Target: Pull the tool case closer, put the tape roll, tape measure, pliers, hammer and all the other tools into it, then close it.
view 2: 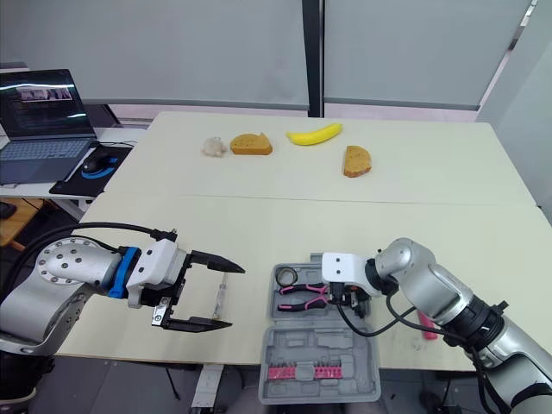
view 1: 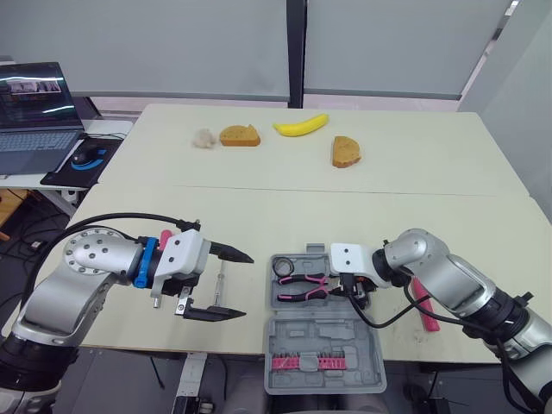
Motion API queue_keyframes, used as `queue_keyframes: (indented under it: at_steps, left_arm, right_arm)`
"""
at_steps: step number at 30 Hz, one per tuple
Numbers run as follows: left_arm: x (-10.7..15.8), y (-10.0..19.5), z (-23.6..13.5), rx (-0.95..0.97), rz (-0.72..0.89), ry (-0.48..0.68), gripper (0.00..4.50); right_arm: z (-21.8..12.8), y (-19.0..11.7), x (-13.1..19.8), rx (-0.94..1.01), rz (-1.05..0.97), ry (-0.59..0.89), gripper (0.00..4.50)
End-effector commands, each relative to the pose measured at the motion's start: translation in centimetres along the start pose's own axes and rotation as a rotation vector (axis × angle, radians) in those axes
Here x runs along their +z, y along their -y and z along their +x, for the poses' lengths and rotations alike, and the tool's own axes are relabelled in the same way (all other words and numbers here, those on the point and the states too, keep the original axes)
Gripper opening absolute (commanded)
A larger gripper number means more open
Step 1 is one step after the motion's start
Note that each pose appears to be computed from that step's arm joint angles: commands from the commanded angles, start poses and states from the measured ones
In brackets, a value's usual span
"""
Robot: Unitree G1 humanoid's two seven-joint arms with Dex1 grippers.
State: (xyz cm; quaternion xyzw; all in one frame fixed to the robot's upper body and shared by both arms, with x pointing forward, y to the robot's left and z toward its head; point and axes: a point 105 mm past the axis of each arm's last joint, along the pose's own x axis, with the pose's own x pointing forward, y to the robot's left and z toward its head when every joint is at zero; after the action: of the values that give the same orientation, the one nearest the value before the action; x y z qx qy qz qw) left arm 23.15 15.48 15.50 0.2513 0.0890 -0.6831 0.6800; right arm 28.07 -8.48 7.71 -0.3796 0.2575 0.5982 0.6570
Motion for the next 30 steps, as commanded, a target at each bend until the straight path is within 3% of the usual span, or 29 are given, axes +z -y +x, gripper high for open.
queue_keyframes:
  at_steps: [1,30]
  left_arm:
    - [0.3,0.1,-0.4,-0.004,0.030,-0.027,4.50]
    - [-0.3,0.3,-0.1,-0.012,0.030,-0.044,4.50]
  right_arm:
    - [-0.2,0.3,1.2,-0.019,-0.046,0.019,1.24]
    - [3.0,-0.6,-1.7,0.001,-0.004,-0.004,1.24]
